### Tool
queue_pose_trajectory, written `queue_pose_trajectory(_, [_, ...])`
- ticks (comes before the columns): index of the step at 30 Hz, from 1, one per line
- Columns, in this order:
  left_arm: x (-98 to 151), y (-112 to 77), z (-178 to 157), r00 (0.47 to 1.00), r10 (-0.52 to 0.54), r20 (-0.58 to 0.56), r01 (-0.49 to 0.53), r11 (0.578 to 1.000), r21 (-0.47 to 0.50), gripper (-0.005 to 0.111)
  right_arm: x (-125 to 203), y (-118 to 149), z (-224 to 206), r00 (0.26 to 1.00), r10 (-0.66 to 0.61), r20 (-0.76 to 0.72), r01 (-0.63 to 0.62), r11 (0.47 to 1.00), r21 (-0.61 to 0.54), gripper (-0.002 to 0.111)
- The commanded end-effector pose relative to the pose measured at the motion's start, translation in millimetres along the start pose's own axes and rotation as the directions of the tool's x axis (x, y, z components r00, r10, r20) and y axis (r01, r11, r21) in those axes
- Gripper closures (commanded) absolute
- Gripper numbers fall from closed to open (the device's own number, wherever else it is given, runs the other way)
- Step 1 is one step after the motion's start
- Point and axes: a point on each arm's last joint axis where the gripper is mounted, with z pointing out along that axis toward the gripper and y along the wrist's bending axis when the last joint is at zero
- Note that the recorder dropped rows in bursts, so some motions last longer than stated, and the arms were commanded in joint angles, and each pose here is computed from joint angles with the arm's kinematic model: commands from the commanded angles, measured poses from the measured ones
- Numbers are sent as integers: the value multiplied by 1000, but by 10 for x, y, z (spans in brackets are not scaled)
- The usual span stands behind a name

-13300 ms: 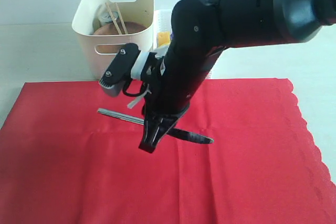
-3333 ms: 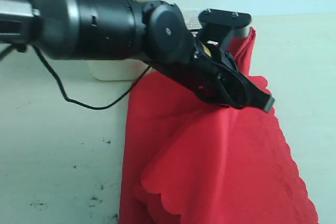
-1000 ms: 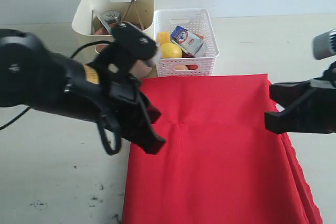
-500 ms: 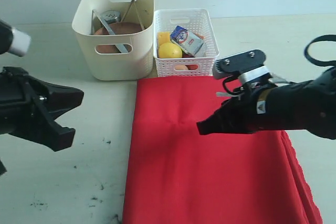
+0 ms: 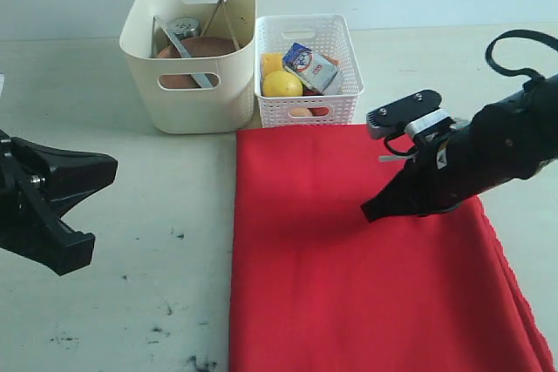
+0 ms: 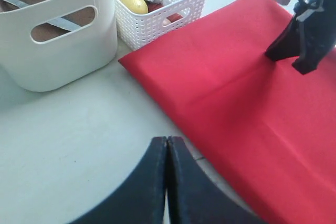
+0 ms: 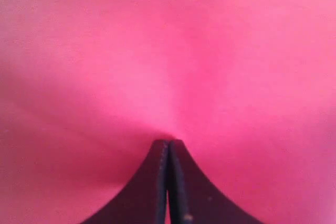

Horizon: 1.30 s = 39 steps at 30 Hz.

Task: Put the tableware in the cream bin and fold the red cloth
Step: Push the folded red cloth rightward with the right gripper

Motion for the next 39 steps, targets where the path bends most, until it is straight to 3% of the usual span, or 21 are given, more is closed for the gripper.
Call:
queue_pose_trajectory(1, [-8, 9, -9, 1000, 1, 19, -1, 1000, -8, 105, 214, -329, 34, 985, 70, -161, -62, 997, 54, 108])
queue_pose_trajectory(11, [-7, 10, -9, 1000, 13, 18, -13, 1000, -9, 105, 204, -797, -237, 961, 274, -48, -265, 955, 131, 108])
queue_pose_trajectory(18, [-9, 11, -9, 1000, 11, 20, -11, 1000, -10, 105, -43, -582, -724, 935, 313, 168, -325, 945, 44, 108])
queue_pose_trajectory(22, [-11, 11, -9, 1000, 11, 22, -11, 1000, -11, 105, -143, -356, -800, 938, 260, 230, -263, 965, -18, 108])
queue_pose_trajectory(29, [-14, 13, -9, 1000, 6, 26, -6, 1000, -12, 105, -91, -26, -375, 985, 141, 99, -137, 989, -47, 108])
queue_pose_trajectory(35, [-11, 11, -9, 1000, 6, 22, -6, 1000, -11, 105, 73, -35, 34, 999, -5, -39, 4, 1000, -16, 108])
queue_pose_trajectory(39, [-11, 11, -9, 1000, 6, 22, -6, 1000, -11, 105, 134, -164, 116, 996, 29, -79, -29, 1000, 2, 108])
